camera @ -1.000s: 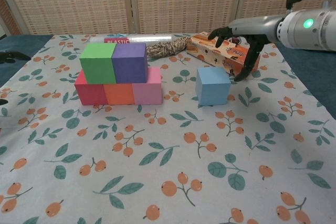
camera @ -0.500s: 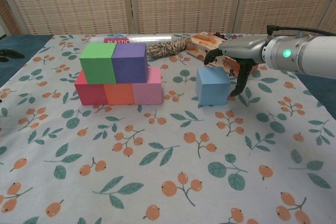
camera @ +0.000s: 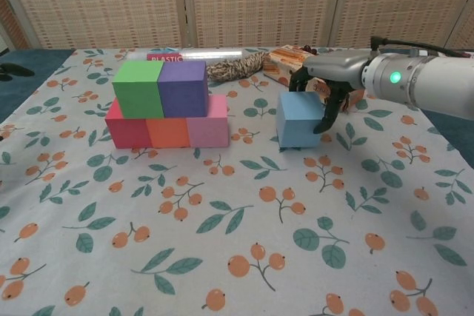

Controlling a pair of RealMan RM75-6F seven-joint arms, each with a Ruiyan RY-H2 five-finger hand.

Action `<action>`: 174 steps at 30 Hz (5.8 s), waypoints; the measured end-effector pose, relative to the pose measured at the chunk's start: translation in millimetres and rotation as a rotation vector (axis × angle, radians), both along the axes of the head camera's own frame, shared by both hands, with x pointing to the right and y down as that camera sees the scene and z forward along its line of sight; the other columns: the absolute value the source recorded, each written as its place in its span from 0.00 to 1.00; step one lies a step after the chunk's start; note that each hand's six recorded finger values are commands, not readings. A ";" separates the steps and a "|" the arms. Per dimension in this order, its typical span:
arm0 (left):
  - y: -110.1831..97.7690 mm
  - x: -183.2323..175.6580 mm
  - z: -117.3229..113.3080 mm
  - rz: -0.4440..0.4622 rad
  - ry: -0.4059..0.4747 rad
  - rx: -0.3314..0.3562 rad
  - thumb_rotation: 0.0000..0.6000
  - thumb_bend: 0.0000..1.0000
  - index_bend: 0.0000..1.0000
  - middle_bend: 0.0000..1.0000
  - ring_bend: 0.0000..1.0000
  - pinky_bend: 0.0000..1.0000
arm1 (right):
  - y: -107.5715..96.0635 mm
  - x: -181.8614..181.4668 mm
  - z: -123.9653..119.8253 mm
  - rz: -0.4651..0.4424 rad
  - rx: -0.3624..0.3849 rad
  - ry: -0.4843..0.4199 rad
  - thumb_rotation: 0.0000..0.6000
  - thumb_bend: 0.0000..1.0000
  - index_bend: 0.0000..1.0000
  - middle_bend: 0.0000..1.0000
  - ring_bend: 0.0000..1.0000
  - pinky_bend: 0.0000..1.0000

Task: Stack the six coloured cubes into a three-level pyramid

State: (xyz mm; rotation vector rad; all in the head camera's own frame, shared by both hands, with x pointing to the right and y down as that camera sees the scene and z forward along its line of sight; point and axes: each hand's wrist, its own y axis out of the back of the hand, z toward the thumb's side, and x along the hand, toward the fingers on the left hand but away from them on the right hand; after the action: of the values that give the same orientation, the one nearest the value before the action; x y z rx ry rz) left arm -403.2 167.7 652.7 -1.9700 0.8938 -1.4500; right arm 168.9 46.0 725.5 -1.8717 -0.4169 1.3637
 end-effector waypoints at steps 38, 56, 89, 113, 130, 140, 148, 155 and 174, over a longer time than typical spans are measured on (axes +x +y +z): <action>14.9 8.7 -15.4 0.066 -0.080 0.165 1.00 0.30 0.06 0.00 0.00 0.02 | -63.5 -172.7 -125.3 0.068 -0.138 -0.194 1.00 0.08 0.35 0.33 0.09 0.00; 24.8 1.2 -21.3 0.028 -0.052 0.154 1.00 0.30 0.06 0.00 0.00 0.02 | -66.0 -224.7 -112.4 0.019 -0.127 -0.083 1.00 0.08 0.31 0.33 0.06 0.00; 28.2 -1.8 -19.2 0.021 -0.038 0.131 1.00 0.30 0.06 0.00 0.00 0.02 | -63.8 -233.0 -110.7 0.030 -0.109 -0.051 1.00 0.08 0.28 0.33 0.05 0.00; 28.3 -1.1 -17.5 0.022 -0.040 0.119 1.00 0.30 0.06 0.00 0.00 0.02 | -63.0 -230.1 -111.9 0.037 -0.119 -0.065 1.00 0.08 0.27 0.33 0.05 0.00; 29.0 -2.2 -15.8 0.021 -0.040 0.117 1.00 0.30 0.06 0.00 0.00 0.02 | -61.5 -228.7 -105.8 0.038 -0.119 -0.048 1.00 0.08 0.05 0.26 0.00 0.00; 27.6 -0.6 -16.2 0.025 -0.037 0.120 1.00 0.30 0.06 0.00 0.00 0.02 | -60.7 -230.2 -107.3 0.031 -0.116 -0.062 1.00 0.05 0.00 0.18 0.00 0.00; 26.2 0.7 -15.4 0.036 -0.040 0.114 1.00 0.30 0.06 0.00 0.00 0.02 | -60.0 -227.5 -111.0 0.035 -0.118 -0.067 1.00 0.02 0.00 0.16 0.00 0.00; 16.3 5.4 -6.0 0.043 -0.007 0.072 1.00 0.30 0.06 0.00 0.00 0.02 | -59.5 -213.0 -124.8 0.046 -0.121 -0.088 1.00 0.02 0.00 0.11 0.00 0.00; -15.0 50.8 33.0 0.208 -0.050 -0.017 1.00 0.30 0.00 0.00 0.00 0.02 | -30.5 -58.1 -94.9 -0.029 -0.102 0.046 1.00 0.02 0.00 0.00 0.00 0.00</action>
State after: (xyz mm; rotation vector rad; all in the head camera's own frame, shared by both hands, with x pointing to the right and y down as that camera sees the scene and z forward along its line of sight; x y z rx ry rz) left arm -352.4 152.6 685.7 -1.9651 0.6357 -1.3853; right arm 110.8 15.5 630.6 -1.9169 -0.3016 1.4294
